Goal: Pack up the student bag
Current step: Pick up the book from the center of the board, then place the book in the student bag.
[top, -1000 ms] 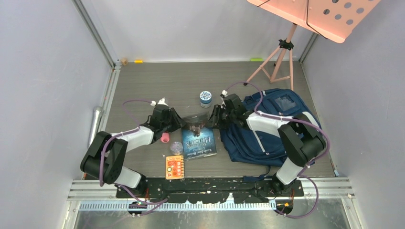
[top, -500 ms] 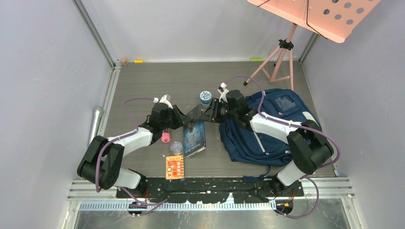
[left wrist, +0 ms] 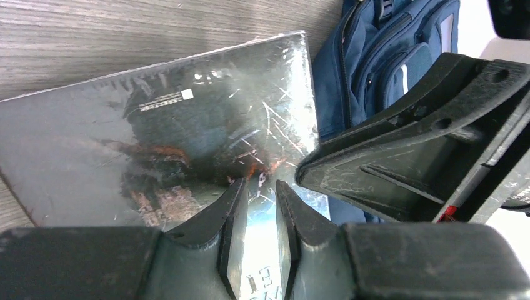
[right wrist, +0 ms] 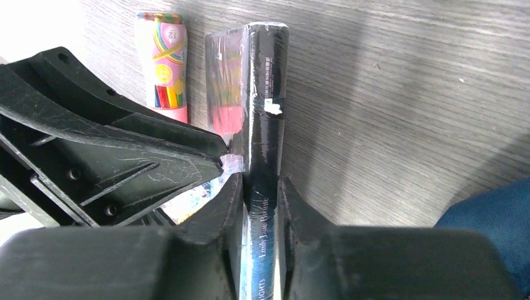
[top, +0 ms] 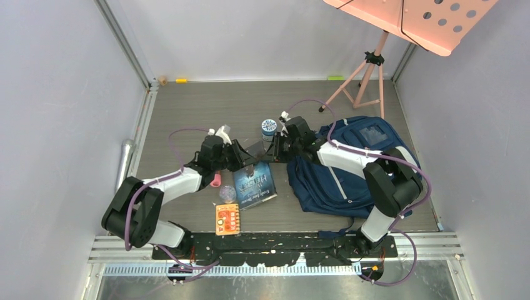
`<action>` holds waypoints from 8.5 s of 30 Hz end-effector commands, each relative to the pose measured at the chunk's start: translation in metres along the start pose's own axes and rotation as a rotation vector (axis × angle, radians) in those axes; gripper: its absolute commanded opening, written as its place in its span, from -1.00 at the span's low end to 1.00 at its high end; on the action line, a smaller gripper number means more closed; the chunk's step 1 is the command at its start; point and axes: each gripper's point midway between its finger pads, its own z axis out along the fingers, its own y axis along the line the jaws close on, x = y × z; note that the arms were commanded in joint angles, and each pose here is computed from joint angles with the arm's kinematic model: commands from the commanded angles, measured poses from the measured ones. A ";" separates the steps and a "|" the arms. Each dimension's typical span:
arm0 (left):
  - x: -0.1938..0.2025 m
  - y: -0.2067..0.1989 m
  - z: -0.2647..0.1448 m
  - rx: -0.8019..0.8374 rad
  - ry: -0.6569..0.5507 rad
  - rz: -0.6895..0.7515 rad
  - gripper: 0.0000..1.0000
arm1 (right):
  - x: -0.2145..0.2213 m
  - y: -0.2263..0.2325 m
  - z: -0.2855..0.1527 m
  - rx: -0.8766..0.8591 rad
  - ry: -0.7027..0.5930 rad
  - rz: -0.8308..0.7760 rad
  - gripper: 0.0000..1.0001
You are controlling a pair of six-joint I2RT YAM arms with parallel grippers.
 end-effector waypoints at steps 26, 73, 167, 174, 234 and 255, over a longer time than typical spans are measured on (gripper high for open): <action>-0.051 -0.065 -0.066 -0.020 -0.104 0.151 0.50 | -0.045 0.045 -0.100 0.509 0.011 -0.463 -0.99; -0.032 -0.112 -0.140 0.365 -0.186 0.331 0.80 | -0.102 0.139 -0.178 -0.108 -0.456 -0.233 -0.99; 0.082 -0.181 -0.007 0.632 0.555 0.305 -1.00 | -0.075 0.007 -0.239 0.557 -0.279 -0.253 -0.99; 0.073 -0.218 0.028 0.773 0.452 0.133 -1.00 | -0.074 0.009 -0.230 0.529 -0.280 -0.239 -0.99; 0.134 -0.223 0.125 0.425 0.148 0.141 -0.31 | -0.069 -0.002 -0.236 0.540 -0.335 -0.217 -0.99; 0.098 -0.210 0.085 0.463 -0.066 0.298 0.38 | -0.080 -0.009 -0.257 0.597 -0.458 -0.188 -0.99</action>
